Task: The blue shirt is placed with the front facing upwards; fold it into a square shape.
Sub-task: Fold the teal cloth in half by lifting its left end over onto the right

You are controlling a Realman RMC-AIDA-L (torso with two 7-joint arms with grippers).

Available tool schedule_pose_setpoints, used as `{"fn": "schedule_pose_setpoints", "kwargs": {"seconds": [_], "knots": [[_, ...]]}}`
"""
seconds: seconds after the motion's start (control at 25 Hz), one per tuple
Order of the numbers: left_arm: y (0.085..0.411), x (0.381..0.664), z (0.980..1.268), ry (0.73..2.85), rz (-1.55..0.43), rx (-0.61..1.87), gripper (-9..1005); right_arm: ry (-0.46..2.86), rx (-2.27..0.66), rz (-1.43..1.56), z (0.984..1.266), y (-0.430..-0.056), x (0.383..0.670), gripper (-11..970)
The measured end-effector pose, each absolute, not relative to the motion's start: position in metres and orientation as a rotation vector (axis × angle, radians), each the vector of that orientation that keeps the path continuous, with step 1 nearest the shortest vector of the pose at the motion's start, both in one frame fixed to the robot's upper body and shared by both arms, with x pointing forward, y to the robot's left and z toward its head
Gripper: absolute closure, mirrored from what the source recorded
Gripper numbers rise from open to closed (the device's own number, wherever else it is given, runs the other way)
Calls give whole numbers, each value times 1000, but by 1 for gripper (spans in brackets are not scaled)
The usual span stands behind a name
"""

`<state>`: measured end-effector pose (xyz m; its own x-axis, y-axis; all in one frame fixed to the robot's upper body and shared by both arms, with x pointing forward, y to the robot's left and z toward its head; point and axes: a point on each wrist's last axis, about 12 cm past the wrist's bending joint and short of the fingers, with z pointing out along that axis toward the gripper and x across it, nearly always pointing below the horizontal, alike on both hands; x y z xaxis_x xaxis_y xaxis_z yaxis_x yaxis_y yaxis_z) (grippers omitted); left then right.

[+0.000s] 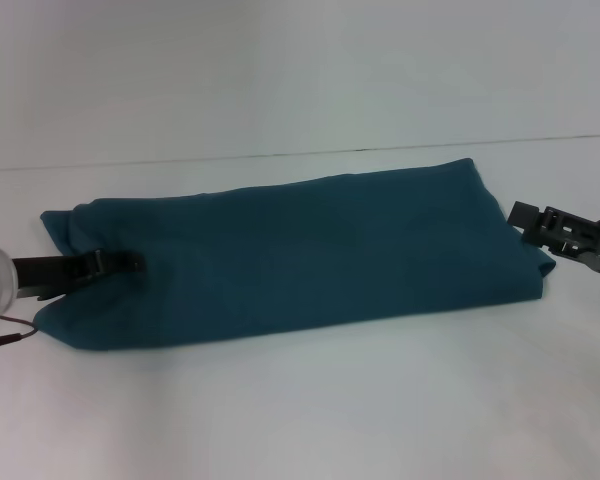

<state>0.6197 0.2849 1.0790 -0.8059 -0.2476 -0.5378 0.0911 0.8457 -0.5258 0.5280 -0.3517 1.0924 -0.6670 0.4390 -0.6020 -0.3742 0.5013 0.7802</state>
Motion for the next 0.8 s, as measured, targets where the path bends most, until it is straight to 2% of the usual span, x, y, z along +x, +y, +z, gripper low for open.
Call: {"fn": "schedule_pose_setpoints", "kwargs": {"seconds": [0.36, 0.6, 0.72, 0.8], "knots": [[277, 625, 1081, 2449, -669, -63, 418, 1926, 62, 1258, 1091, -353, 525, 125], [277, 625, 1083, 2443, -663, -60, 625, 1925, 64, 1258, 1091, -354, 525, 127], [276, 625, 1085, 2435, -663, -52, 856, 1926, 66, 1257, 1091, -354, 524, 129], [275, 625, 1086, 2433, -663, -46, 885, 1926, 67, 1258, 1090, -354, 524, 129]]}}
